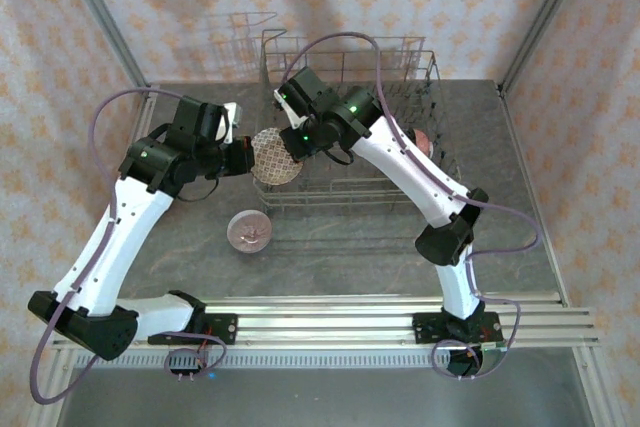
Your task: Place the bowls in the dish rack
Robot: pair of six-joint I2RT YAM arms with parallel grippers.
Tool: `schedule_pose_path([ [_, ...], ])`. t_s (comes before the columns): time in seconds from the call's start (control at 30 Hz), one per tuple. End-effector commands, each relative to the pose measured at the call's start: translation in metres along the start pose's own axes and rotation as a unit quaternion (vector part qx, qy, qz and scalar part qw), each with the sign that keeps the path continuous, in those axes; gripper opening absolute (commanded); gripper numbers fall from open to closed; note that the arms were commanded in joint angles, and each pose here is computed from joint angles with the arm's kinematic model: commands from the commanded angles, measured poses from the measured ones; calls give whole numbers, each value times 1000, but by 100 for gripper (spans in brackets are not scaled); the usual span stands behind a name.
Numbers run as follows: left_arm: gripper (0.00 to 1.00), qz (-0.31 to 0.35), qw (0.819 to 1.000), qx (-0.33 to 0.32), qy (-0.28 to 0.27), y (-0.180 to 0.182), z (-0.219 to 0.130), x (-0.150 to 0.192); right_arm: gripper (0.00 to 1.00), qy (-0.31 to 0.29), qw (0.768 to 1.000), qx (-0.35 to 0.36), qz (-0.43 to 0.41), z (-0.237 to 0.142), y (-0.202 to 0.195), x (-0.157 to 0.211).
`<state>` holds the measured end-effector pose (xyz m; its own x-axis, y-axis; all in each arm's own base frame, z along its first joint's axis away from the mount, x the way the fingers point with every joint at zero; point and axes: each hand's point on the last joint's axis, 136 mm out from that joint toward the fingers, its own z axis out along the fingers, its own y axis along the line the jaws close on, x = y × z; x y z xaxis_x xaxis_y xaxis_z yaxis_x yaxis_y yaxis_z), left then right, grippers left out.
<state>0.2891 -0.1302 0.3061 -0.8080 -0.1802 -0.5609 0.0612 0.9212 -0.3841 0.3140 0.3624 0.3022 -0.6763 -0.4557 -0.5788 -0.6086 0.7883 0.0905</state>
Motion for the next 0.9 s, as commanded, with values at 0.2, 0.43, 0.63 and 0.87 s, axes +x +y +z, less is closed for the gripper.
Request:
schedule_pose_path([
  [0.2, 6, 4, 998, 27, -61, -20, -14, -36, 4, -18, 999, 40, 14, -12, -11, -5],
  [0.43, 39, 33, 996, 19, -75, -30, -26, -60, 2, -36, 993, 108, 35, -13, -35, -8],
  [0.63, 55, 36, 993, 24, -109, -35, -39, -74, 2, -79, 970, 217, 74, -29, -72, -17],
  [0.87, 57, 43, 992, 13, -117, -28, -42, -72, 0, -141, 917, 350, 126, -60, -117, -26],
])
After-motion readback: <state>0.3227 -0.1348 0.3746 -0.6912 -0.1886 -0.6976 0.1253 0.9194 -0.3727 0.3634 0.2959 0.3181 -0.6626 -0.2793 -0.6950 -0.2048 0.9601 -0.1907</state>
